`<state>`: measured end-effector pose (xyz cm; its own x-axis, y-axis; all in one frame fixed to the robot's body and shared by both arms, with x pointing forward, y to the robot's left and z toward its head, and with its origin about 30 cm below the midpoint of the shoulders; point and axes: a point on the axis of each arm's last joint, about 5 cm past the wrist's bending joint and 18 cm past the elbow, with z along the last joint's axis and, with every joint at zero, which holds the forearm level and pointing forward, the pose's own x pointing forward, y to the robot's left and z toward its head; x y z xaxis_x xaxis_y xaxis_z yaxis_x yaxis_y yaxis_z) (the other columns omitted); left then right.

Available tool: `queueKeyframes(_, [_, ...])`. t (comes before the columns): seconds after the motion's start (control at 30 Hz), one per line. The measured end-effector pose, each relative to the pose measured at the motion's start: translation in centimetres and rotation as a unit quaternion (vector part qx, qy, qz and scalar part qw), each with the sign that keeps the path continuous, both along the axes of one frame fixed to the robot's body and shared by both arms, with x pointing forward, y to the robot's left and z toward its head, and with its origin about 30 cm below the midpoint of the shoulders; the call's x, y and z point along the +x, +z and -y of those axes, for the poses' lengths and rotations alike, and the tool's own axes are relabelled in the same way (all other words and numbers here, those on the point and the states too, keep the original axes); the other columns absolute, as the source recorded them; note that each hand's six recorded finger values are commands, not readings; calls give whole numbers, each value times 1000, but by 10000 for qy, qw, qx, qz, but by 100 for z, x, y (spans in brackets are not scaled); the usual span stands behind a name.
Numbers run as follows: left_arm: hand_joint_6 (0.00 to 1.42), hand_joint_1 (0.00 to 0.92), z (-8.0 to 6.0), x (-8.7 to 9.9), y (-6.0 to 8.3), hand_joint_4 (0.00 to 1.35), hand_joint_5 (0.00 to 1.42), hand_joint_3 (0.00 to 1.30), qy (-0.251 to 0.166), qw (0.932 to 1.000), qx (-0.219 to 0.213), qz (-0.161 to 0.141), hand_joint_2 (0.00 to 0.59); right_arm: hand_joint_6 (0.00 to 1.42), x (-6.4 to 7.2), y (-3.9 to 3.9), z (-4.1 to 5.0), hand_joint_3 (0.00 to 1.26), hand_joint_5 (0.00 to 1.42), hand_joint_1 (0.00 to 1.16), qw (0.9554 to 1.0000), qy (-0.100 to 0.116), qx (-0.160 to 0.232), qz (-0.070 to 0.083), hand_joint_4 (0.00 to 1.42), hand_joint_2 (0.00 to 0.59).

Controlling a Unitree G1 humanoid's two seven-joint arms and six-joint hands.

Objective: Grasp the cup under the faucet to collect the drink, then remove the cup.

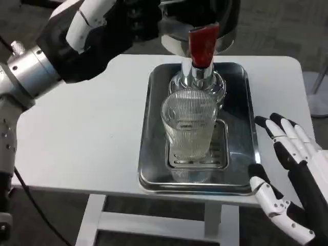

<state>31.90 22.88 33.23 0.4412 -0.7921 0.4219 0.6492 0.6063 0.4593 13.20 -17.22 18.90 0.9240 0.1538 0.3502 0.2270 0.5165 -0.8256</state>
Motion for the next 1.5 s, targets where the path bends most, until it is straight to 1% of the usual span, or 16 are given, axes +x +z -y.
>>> queueKeyframes(0.13, [343, 0, 24, 33, -32, 110, 170, 227, 22, 9999, 51, -106, 169, 46, 2, 1, 0, 78, 0, 57, 10000, 1, 0, 3, 0, 495])
queueKeyframes(0.47, [344, 0, 144, 84, -44, 110, 170, 227, -37, 9996, 293, 30, 167, 47, 12, 6, 0, 82, 0, 56, 10000, 6, 2, 25, 0, 495])
queueKeyframes(0.6, [337, 0, 162, 89, -48, 110, 166, 227, -40, 9992, 383, 141, 165, 47, 13, 4, 0, 82, 0, 56, 10000, 4, 3, 20, 0, 495])
queueKeyframes(0.9, [329, 0, 199, 92, -59, 94, 151, 213, 86, 9960, 778, 442, 161, 47, 13, 3, 1, 82, 0, 56, 10000, 5, 6, 16, 0, 495])
queueKeyframes(1.1, [315, 0, 203, 88, -62, 78, 134, 205, 128, 9941, 877, 628, 160, 47, 15, 5, 2, 80, 0, 56, 10000, 3, 9, 23, 0, 495])
queueKeyframes(1.2, [310, 0, 212, 79, -54, 76, 128, 205, 178, 9910, 1072, 786, 160, 48, 19, 9, 1, 77, 0, 56, 10000, 9, 10, 38, 0, 495])
queueKeyframes(1.5, [287, 0, 220, 68, -50, 60, 99, 191, 203, 9868, 1245, 1013, 160, 48, 19, 11, 9, 75, 0, 56, 10000, -10, 15, 43, 0, 495])
